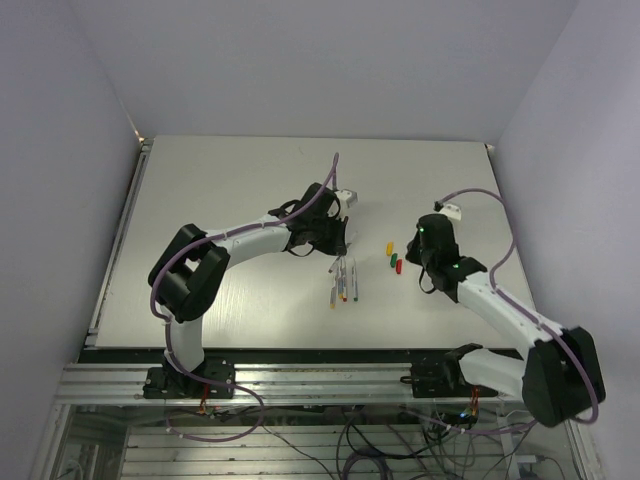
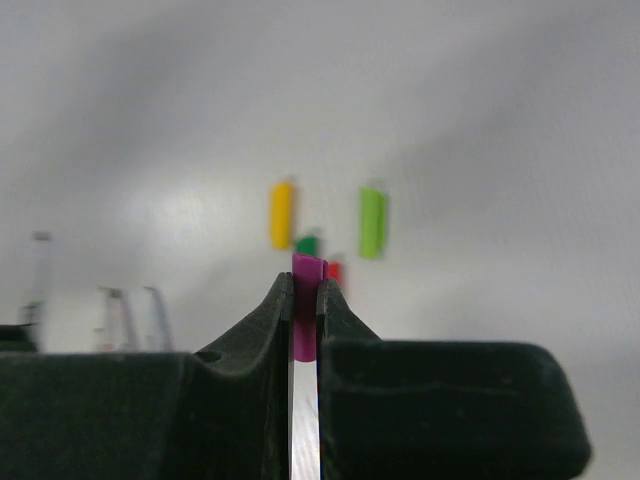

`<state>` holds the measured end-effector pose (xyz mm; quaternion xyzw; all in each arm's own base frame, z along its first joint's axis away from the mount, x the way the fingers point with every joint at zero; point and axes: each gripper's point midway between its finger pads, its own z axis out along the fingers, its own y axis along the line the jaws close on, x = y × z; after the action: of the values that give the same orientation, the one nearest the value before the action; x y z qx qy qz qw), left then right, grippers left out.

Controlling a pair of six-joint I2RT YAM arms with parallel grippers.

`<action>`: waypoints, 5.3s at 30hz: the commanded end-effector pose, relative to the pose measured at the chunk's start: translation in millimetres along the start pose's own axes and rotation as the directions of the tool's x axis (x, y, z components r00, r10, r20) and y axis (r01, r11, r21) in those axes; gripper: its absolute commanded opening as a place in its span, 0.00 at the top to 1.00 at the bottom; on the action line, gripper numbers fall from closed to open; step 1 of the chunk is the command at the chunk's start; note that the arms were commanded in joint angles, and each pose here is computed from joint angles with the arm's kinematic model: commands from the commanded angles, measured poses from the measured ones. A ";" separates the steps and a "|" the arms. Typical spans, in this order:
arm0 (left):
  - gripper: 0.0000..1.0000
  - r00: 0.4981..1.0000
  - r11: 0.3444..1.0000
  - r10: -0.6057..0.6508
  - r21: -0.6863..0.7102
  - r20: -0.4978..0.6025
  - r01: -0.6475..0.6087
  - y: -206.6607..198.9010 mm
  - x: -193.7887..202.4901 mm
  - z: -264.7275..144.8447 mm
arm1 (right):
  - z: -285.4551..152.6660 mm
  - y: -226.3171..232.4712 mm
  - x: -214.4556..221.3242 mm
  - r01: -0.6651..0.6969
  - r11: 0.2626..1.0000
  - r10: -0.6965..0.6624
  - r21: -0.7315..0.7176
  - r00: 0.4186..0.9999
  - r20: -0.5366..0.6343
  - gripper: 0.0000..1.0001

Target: Insert the pens into the pen caps

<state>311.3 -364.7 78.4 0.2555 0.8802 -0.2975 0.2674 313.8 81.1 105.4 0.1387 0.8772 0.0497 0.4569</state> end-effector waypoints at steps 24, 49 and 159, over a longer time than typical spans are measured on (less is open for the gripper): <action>0.93 0.832 0.909 0.232 0.191 0.503 -0.369 -115.2 -85.8 -63.9 | -98.4 70.7 -140.6 0.027 0.816 0.401 -0.577 0.692 0.600 1.00; 0.93 0.824 0.894 0.157 0.276 0.544 -0.352 -133.2 -92.9 -75.7 | -121.5 87.6 -143.9 0.101 0.699 0.511 -0.708 0.622 0.593 1.00; 0.93 0.834 0.970 0.148 -0.243 0.532 -0.017 13.9 -127.9 -49.8 | -84.0 103.7 -109.0 0.131 0.831 0.142 -0.541 0.890 0.433 0.69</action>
<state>372.3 -374.7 205.9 0.1996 0.7512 -0.2862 0.5604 327.4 165.8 257.3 0.0019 0.6801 0.3072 0.6657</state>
